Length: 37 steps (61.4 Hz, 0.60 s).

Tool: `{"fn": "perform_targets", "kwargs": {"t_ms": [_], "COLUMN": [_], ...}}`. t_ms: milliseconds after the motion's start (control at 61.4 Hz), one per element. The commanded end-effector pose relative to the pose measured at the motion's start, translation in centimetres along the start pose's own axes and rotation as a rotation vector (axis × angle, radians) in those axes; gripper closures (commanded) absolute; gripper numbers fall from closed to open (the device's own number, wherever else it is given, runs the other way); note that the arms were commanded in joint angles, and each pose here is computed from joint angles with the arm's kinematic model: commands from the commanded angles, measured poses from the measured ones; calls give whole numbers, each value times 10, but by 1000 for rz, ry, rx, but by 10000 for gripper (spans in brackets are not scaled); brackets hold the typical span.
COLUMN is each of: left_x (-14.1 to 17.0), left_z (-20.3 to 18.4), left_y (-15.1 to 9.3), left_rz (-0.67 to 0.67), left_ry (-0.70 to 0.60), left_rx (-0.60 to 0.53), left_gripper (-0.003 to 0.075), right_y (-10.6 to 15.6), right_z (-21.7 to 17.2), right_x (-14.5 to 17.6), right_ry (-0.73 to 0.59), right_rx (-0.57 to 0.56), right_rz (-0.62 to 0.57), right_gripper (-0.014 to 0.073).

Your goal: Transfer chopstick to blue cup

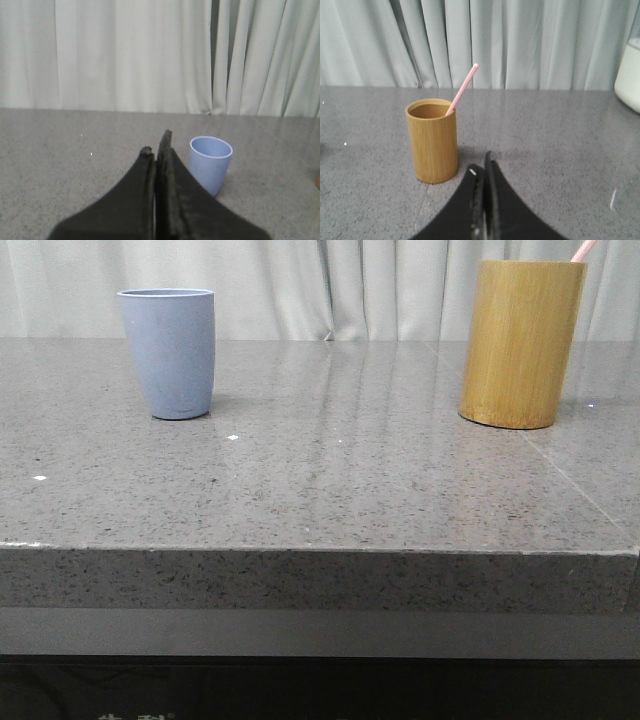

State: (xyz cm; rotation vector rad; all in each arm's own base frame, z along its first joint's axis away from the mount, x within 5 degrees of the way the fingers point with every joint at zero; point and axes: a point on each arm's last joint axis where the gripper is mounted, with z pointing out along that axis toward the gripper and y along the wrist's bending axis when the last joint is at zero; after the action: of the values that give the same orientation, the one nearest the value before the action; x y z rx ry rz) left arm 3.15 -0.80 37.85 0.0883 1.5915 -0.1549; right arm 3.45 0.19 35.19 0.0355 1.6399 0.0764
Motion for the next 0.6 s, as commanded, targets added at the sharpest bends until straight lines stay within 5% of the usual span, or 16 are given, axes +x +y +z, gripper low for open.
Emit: {"fn": "perform_targets", "kwargs": {"t_ms": [0, 472, 586], "left_x": [-21, -14, -12], "left_z": [11, 64, 73], "left_y": [-1, 3, 4], "left_rz": [-11, -23, -14], "left_ry": [13, 181, 197], "left_rx": [3, -6, -13], "left_gripper": [739, 739, 738], "right_y": [2, 1, 2], "right_z": [9, 57, 62], "right_x": [-24, -15, -11], "right_ry": [-2, 248, 292], "right_rx": [0, 7, -13], "right_rz": [-4, -13, -45], "right_gripper": [663, 655, 546]}}
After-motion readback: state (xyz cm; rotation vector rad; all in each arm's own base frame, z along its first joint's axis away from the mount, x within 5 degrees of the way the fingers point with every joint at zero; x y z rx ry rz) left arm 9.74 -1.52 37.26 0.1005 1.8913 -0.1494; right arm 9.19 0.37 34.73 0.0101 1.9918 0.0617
